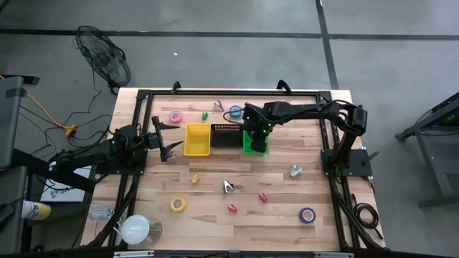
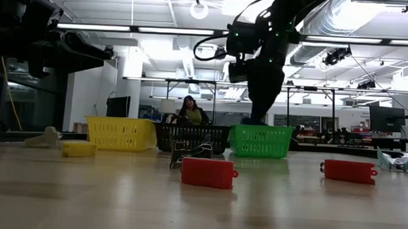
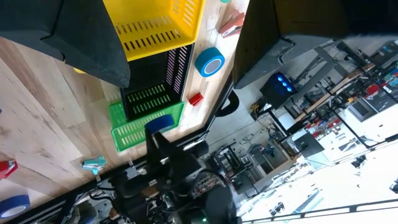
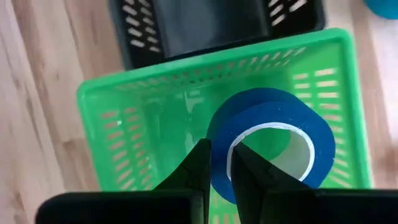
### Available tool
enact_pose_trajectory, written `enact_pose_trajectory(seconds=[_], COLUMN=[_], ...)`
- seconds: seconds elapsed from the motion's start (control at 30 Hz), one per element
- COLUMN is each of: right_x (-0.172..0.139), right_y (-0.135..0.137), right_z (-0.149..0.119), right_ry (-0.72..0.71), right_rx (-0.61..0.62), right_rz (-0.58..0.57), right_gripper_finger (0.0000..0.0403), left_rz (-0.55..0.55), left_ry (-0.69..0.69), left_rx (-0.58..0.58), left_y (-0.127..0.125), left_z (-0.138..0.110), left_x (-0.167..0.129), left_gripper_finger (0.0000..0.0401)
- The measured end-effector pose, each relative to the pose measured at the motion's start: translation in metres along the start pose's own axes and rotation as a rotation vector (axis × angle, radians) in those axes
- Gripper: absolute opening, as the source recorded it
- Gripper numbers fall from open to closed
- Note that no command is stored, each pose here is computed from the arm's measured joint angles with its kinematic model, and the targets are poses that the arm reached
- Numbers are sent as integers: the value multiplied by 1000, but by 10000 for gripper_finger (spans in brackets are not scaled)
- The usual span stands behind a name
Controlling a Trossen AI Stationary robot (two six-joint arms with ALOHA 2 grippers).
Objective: Pick and place Stapler, Stapler remover, tape
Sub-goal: Put the top blue tape into the green bin
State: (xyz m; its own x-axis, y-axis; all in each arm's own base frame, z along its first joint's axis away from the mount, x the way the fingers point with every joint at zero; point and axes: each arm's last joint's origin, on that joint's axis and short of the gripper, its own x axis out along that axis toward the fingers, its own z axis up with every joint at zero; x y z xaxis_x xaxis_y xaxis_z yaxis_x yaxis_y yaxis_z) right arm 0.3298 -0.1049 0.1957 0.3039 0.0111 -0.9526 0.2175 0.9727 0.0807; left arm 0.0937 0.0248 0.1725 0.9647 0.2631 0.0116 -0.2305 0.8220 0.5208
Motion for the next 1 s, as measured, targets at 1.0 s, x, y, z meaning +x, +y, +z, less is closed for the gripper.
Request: enact_pose_trajectory(seconds=[1.0], right_x=[32], right_y=[-22], right_z=[-5], right_ry=[97], right_rx=[78], right_rz=[-29], right_gripper_finger=[47], left_rz=[0], left_ry=[0], left_rx=[0], left_y=[0], left_z=[0], left_x=[0], left_gripper_finger=[282])
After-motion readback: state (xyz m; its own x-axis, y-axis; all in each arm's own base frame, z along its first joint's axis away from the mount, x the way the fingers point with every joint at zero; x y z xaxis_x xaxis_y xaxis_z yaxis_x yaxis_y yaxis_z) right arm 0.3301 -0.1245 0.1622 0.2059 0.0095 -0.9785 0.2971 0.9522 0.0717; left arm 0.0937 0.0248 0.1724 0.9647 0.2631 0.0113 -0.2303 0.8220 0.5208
